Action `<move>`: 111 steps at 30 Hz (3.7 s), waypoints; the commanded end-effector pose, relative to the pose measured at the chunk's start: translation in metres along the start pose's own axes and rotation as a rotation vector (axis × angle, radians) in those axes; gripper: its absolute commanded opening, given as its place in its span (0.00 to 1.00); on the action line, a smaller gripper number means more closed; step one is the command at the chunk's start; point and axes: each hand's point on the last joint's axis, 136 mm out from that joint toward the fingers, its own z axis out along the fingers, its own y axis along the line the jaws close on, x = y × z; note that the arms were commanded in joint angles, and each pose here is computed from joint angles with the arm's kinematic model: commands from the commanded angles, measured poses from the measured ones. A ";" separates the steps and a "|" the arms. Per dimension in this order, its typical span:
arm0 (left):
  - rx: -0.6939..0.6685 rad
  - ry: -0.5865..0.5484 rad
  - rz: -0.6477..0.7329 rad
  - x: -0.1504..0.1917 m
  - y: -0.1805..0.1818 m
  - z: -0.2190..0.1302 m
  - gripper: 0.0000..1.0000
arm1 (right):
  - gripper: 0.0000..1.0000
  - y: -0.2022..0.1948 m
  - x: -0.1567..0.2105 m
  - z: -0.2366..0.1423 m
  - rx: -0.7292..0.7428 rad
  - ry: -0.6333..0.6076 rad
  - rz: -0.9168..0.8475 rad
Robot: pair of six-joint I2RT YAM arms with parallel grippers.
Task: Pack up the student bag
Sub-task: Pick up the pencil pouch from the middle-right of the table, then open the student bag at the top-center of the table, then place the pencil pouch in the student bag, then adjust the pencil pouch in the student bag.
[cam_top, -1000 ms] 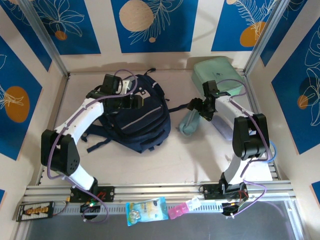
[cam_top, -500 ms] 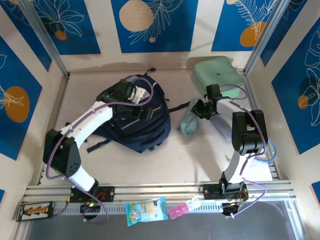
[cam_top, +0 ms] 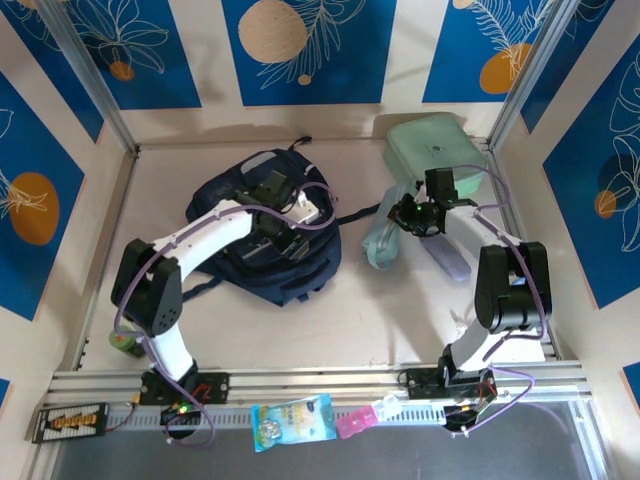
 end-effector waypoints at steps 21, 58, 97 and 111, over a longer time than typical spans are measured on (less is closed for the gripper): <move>-0.072 -0.175 -0.010 -0.056 0.017 -0.053 0.00 | 0.09 0.050 -0.013 -0.073 -0.210 -0.139 -0.013; -0.005 -0.782 -0.376 -0.187 0.030 -0.201 0.00 | 0.10 0.227 0.061 0.119 -0.423 0.085 0.103; 0.088 -0.778 -0.445 -0.186 0.051 -0.191 0.00 | 0.41 0.197 0.067 0.125 -0.386 0.082 -0.055; 0.142 -0.784 -0.460 -0.195 0.057 -0.183 0.00 | 0.19 0.239 0.089 0.167 -0.493 0.139 0.009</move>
